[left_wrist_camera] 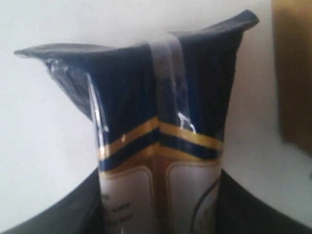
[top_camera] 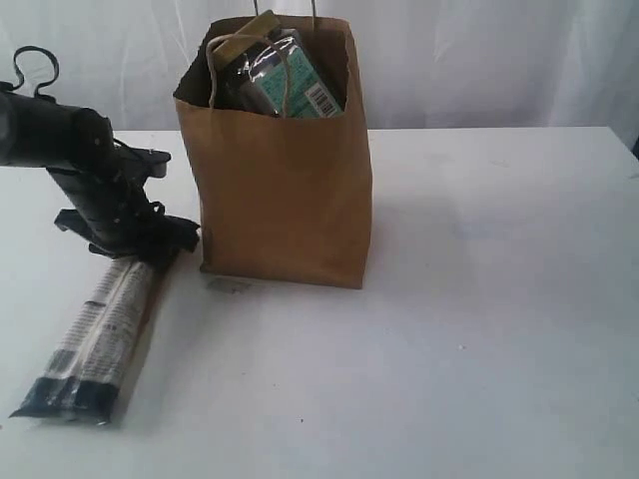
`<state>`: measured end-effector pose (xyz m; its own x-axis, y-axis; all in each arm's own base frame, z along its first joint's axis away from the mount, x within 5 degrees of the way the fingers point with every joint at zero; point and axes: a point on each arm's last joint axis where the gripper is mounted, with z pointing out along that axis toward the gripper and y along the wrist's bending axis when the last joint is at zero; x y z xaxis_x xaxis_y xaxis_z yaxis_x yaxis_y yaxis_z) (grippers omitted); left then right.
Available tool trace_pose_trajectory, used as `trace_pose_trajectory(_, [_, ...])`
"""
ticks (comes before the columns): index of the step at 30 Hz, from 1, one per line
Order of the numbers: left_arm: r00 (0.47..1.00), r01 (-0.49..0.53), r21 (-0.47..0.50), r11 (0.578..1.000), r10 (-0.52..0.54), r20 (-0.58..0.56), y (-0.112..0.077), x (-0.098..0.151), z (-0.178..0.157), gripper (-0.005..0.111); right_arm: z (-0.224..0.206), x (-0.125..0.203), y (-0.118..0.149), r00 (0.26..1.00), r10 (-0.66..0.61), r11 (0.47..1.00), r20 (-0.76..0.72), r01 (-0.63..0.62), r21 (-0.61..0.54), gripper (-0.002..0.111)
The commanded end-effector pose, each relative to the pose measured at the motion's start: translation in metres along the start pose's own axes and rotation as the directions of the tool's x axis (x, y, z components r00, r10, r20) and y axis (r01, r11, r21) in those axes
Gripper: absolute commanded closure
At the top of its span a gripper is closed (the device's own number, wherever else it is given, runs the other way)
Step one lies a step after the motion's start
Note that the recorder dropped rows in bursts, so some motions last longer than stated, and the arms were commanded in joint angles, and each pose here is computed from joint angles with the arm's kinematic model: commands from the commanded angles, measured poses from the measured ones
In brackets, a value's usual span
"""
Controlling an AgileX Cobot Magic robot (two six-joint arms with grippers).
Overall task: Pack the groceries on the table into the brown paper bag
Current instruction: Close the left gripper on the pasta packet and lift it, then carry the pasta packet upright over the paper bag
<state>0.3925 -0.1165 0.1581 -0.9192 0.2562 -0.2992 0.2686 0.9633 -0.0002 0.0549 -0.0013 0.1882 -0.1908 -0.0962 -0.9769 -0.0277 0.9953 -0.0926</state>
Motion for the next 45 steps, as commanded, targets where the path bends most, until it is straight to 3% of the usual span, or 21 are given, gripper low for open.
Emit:
trace_pose_trajectory(1, [0.990, -0.099, -0.151, 0.984, 0.082, -0.112, 0.015, 0.013, -0.040, 0.107, 0.000, 0.000, 0.000, 1.000, 0.002, 1.000, 0.002, -0.002, 0.006, 0.108])
trace_pose_trajectory(4, [0.993, -0.104, -0.182, 0.978, 0.093, -0.070, 0.018, 0.015, -0.078, 0.107, 0.000, 0.000, 0.000, 1.000, 0.002, 1.000, 0.002, -0.002, 0.006, 0.108])
trace_pose_trajectory(13, [0.976, -0.047, -0.192, 0.980, 0.086, 0.202, 0.018, 0.029, -0.187, 0.107, 0.000, 0.000, 0.000, 1.000, 0.002, 1.000, 0.002, -0.002, 0.006, 0.108])
trace_pose_trajectory(27, [0.921, -0.019, -0.219, 0.975, 0.102, 0.377, 0.020, 0.049, -0.250, 0.107, 0.000, 0.000, 0.000, 1.000, 0.002, 1.000, 0.002, -0.002, 0.006, 0.108])
trace_pose_trajectory(31, [0.874, -0.010, -0.216, 0.976, 0.113, 0.472, 0.020, 0.052, -0.268, 0.107, 0.000, 0.000, 0.000, 1.000, 0.002, 1.000, 0.002, -0.002, 0.006, 0.108])
trace_pose_trajectory(35, [0.733, -0.006, -0.207, 0.978, 0.144, 0.664, 0.017, 0.048, -0.296, 0.107, 0.000, 0.000, 0.000, 1.000, -0.014, 1.000, 0.002, 0.014, 0.006, 0.108])
trace_pose_trajectory(38, [0.499, -0.010, -0.197, 0.980, 0.175, 0.849, 0.012, 0.041, -0.327, 0.107, 0.000, 0.000, 0.000, 1.000, -0.014, 1.000, 0.002, 0.014, 0.006, 0.108])
trace_pose_trajectory(42, [0.126, -0.023, -0.152, 0.988, 0.154, 0.980, 0.003, 0.036, -0.366, 0.107, 0.000, 0.000, 0.000, 1.000, -0.013, 1.000, 0.000, 0.013, 0.006, 0.108])
trace_pose_trajectory(44, [0.005, -0.032, -0.104, 0.994, 0.104, 0.995, 0.001, 0.036, -0.377, 0.107, 0.000, 0.000, 0.000, 1.000, -0.013, 1.000, 0.000, 0.013, 0.006, 0.108])
trace_pose_trajectory(45, [-0.030, -0.037, -0.092, 0.995, 0.091, 0.995, 0.000, 0.036, -0.380, 0.107, 0.000, 0.000, 0.000, 1.000, -0.013, 1.000, 0.000, 0.013, 0.006, 0.108])
